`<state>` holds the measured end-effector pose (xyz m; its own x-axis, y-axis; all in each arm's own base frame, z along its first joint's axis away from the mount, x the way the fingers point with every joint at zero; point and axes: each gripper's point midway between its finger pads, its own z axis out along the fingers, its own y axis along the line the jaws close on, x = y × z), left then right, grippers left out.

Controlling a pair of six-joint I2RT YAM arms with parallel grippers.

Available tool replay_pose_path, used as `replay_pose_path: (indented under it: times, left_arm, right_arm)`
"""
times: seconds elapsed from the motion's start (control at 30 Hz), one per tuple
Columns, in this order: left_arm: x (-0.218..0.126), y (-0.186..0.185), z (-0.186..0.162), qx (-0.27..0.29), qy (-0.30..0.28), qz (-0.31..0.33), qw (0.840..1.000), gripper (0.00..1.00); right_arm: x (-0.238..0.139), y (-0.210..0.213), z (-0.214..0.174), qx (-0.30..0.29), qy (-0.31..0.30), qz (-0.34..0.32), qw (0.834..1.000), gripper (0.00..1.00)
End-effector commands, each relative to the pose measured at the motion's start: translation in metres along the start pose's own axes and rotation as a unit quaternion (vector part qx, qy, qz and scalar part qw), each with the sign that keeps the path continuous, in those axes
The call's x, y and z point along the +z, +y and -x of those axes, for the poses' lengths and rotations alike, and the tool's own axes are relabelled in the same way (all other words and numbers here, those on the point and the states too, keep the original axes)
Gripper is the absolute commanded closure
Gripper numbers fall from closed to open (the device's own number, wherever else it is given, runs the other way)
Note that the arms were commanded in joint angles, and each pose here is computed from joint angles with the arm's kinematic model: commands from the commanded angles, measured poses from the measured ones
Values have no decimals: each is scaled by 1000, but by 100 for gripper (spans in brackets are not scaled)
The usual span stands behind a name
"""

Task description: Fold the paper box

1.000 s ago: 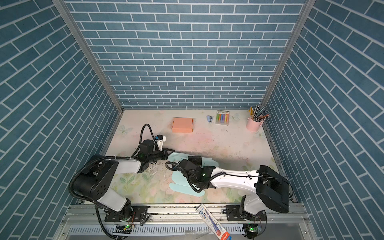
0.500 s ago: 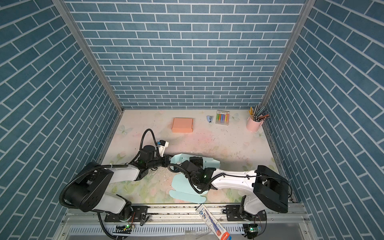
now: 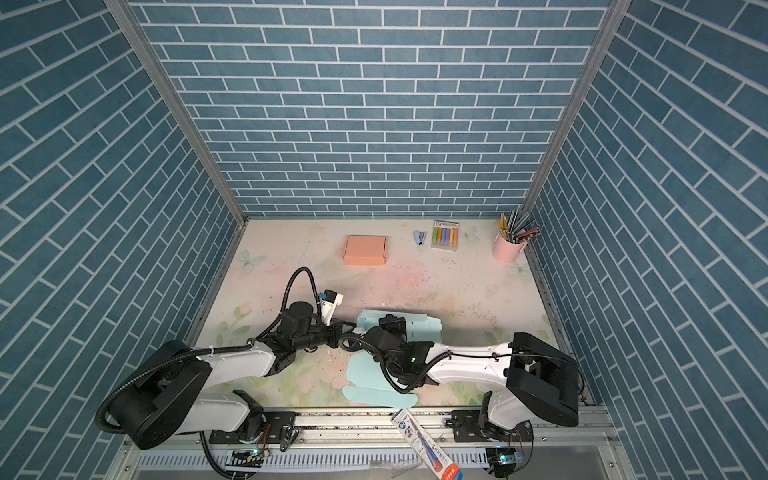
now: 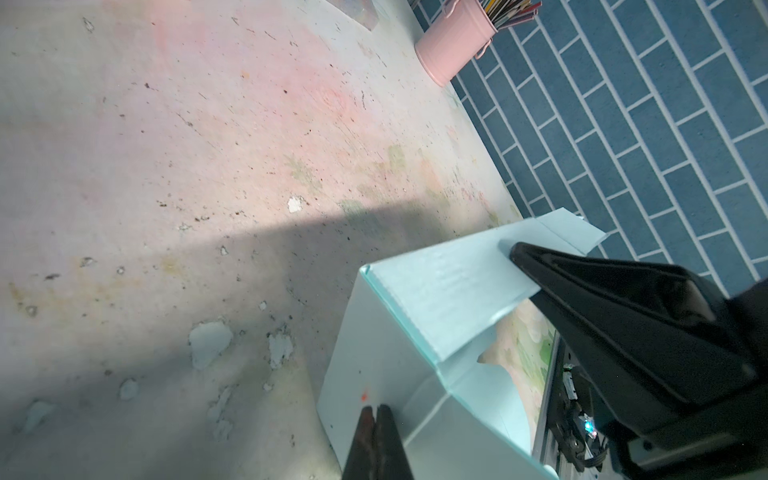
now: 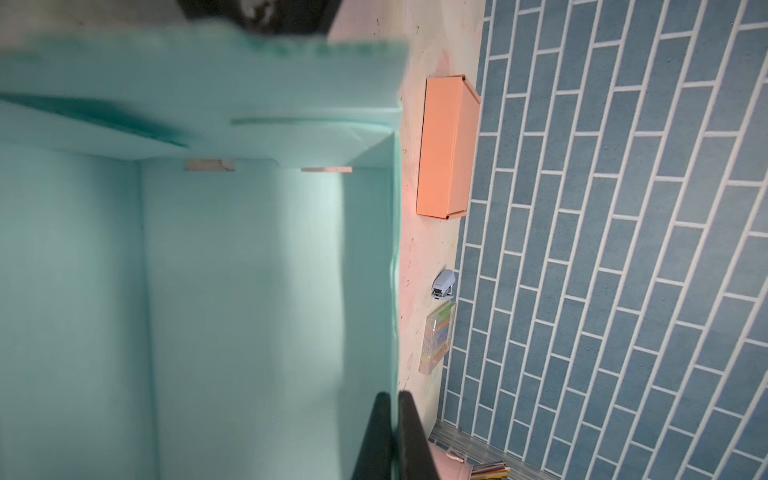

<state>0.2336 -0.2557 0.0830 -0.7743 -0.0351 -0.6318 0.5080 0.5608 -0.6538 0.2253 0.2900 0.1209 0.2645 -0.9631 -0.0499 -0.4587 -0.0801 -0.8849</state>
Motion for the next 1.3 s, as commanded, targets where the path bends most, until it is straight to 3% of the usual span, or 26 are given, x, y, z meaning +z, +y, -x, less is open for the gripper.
replay_pose_path:
  times: [0.0, 0.1, 0.63, 0.93, 1.1, 1.27]
  left_arm:
    - [1, -8, -10, 16, 3, -16, 1000, 94]
    - [1, -6, -16, 25, 1, -13, 1000, 85]
    - [-13, -9, -42, 44, -7, -1, 999, 73]
    - [-9, -13, -36, 78, -10, 0, 997, 63]
    - [-9, -16, -17, 108, -39, 13, 993, 56]
    - [-3, -15, -10, 145, -48, 27, 988, 55]
  right_arm:
    - [-9, -11, 5, -8, -15, -23, 1000, 100]
    - [-13, -7, 7, -10, -20, -24, 999, 100]
    - [-30, -11, 11, 0, -44, -47, 998, 100]
    - [-35, -4, 19, 3, -63, -37, 997, 100]
    - [-34, 4, 20, -3, -61, -27, 998, 100]
    - [-34, 10, 23, -6, -60, -20, 998, 100]
